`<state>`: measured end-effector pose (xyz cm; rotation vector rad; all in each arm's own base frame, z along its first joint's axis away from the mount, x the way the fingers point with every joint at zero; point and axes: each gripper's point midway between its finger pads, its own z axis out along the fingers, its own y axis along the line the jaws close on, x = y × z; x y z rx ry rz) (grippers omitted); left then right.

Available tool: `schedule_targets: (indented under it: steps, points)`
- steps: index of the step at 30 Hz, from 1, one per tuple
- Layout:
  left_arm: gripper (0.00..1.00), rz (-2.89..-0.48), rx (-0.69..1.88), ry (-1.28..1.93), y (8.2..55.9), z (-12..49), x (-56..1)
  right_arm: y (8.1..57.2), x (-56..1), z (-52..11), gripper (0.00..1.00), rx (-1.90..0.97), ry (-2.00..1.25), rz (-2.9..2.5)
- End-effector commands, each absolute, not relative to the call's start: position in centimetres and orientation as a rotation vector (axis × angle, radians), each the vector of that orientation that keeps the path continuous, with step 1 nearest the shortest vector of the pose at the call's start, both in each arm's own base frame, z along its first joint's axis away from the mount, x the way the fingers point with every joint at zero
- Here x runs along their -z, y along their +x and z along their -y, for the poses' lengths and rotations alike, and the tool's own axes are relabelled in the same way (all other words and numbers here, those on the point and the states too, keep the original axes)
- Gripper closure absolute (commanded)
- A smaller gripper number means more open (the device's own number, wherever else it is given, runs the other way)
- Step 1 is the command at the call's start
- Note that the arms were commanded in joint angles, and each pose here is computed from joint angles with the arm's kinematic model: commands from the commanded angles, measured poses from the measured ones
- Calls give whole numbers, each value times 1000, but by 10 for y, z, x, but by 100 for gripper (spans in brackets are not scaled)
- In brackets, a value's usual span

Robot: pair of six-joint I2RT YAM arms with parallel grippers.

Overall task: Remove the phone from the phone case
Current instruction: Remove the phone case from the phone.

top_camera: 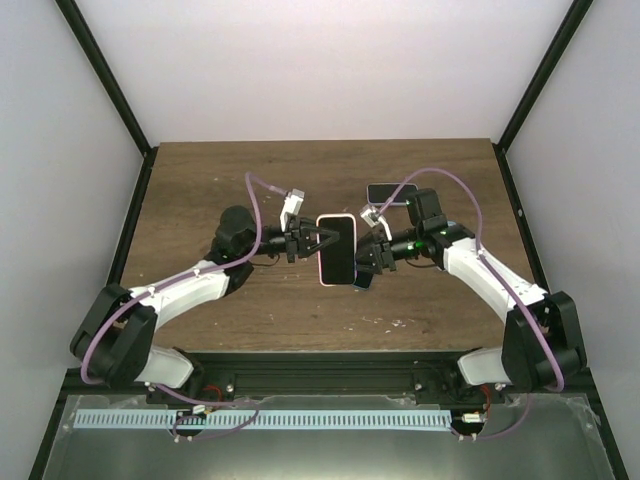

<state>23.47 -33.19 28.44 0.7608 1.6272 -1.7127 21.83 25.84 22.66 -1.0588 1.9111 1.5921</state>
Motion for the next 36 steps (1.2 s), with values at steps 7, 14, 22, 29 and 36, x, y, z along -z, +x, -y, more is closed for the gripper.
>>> schedule_targets:
  steps: [7, 14, 22, 29, 36]
  points:
    - [100, -2019, 1877, 827, 178, 357, -186, 199, -309, -268, 85, -1678, -1275, -1412]
    - [100, -2007, 1759, 740, 208, 365, -196, 199, -264, -268, 95, -1699, -1220, -1534]
    - [92, -1951, 1635, 517, 239, 344, -204, 204, -250, -269, 99, -1700, -1187, -1584]
    - [54, -1950, 1589, 428, 247, 324, -201, 208, -245, -270, 99, -1687, -1165, -1612]
    - [28, -2009, 1242, 215, 274, 280, -194, 234, -215, -272, 99, -1554, -1016, -1787]
